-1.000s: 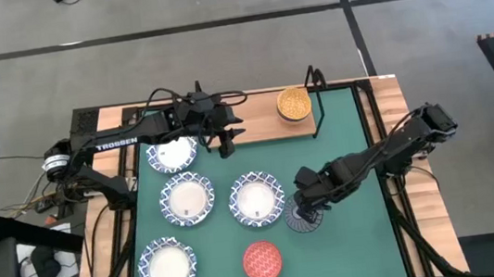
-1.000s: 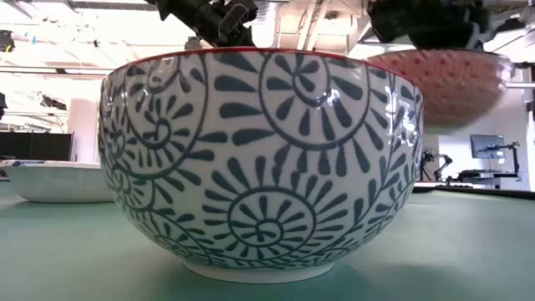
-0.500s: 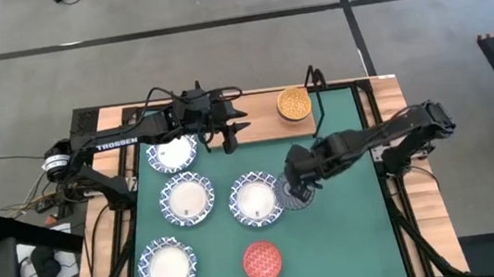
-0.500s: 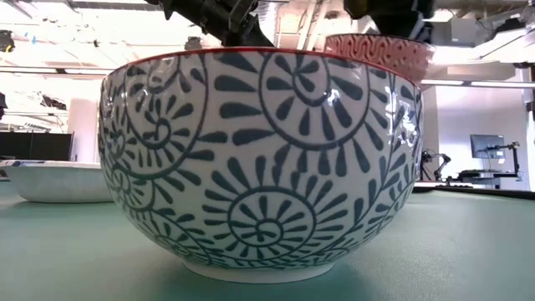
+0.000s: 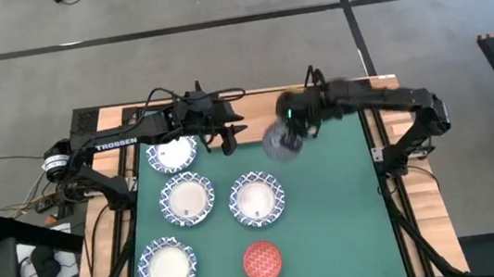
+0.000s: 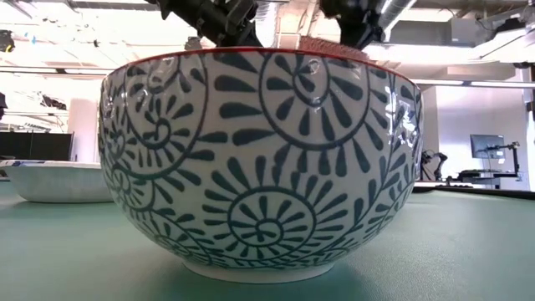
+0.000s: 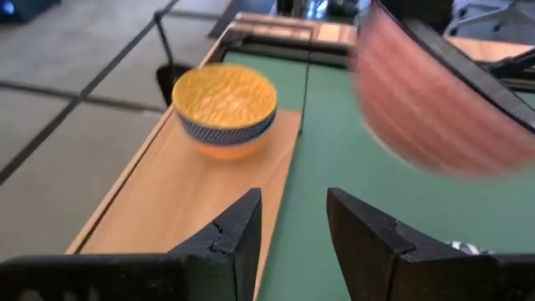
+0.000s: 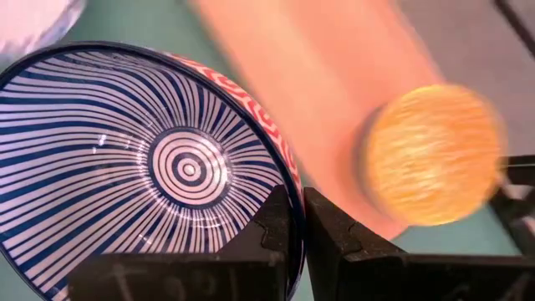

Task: Place and stack bowls onto a shelf
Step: Stack the dark blue ceramic bowl on top of the yellow ceramic bowl on the shelf

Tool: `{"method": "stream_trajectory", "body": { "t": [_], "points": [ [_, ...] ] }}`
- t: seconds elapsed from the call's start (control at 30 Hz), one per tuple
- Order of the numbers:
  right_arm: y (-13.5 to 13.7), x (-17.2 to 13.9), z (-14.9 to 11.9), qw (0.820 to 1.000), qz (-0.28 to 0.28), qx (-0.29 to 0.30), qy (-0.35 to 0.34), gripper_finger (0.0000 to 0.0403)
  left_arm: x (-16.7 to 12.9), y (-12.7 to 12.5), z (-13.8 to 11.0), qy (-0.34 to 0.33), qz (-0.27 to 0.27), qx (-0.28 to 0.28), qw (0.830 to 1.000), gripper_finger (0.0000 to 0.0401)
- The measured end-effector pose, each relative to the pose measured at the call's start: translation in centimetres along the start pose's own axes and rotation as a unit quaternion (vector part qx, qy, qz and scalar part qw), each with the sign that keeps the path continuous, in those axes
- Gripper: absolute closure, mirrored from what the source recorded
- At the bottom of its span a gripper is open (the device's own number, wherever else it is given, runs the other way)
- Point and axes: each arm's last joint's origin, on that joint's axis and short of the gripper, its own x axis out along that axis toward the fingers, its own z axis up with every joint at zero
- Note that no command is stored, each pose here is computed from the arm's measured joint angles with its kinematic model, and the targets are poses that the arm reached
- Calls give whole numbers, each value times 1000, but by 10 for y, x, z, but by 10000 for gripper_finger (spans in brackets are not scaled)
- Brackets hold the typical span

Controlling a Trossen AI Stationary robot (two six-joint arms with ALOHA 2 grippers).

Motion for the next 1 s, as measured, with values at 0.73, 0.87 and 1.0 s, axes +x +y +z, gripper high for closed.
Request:
{"method": "stream_trajectory", "body": {
  "t": [0.73, 0.87, 1.0],
  "points": [
    [-146, 92, 29, 990, -63, -80, 99, 364, -1, 3, -10, 51, 63, -32, 996, 277],
    [-151, 92, 31, 989, -66, -96, 91, 362, -1, 3, -12, 62, 64, -43, 995, 277],
    [-157, 92, 29, 988, -67, -103, 99, 360, -1, 3, -12, 58, 64, -47, 995, 277]
  ]
}}
